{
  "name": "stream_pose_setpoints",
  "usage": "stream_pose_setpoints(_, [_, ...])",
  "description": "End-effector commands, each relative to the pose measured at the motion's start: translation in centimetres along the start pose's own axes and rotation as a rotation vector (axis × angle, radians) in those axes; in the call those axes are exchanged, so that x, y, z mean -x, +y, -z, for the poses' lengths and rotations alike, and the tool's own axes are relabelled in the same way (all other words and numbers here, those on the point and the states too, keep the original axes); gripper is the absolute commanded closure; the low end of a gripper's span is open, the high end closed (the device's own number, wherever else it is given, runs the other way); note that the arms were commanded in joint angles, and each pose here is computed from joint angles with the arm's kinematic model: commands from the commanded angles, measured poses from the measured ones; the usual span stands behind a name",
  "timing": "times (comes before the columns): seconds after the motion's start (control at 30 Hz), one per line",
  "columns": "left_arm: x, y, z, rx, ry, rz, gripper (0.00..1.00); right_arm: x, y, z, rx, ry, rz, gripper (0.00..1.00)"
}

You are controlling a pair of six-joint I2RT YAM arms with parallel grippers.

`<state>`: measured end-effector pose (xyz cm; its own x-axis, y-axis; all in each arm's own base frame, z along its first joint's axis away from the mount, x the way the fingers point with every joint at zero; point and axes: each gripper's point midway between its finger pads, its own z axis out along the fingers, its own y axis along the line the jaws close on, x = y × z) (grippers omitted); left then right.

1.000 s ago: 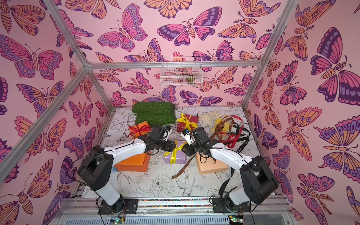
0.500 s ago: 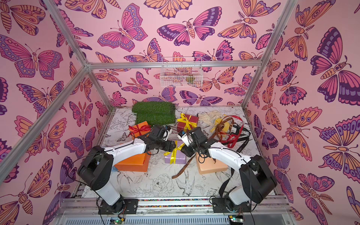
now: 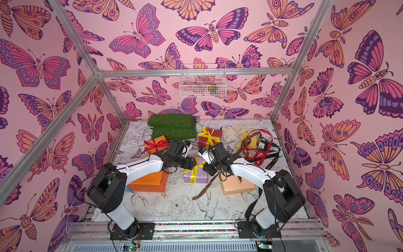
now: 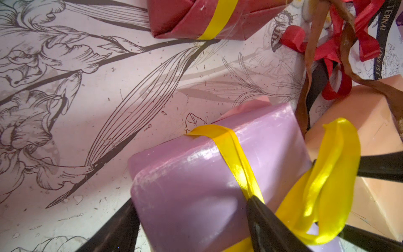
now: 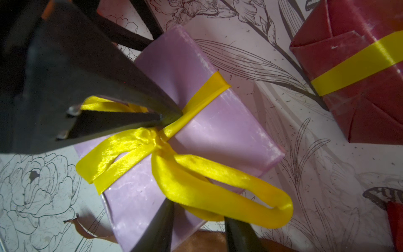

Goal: Untie the ribbon bows on the gift boxes
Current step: Untie the ribbon from the gift box.

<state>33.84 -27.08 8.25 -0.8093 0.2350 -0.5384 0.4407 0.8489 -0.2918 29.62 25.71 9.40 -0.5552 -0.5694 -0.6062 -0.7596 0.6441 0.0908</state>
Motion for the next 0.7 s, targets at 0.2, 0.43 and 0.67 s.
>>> stream_pose_setpoints(0.2, [-2.7, 1.6, -0.8, 0.045, 0.077, 0.011, 0.23, 1.4, 0.6, 0.0, 0.014, -0.022, 0.007, 0.74])
stream_pose_setpoints(0.43, [-2.7, 1.7, -0.8, 0.045, 0.078, 0.014, 0.23, 1.9, 0.9, 0.0, 0.028, -0.031, -0.006, 0.85])
stream_pose_setpoints(0.67, [-2.7, 1.7, -0.7, 0.046, 0.078, 0.015, 0.23, 2.5, 1.6, 0.3, 0.070, -0.042, -0.039, 0.99])
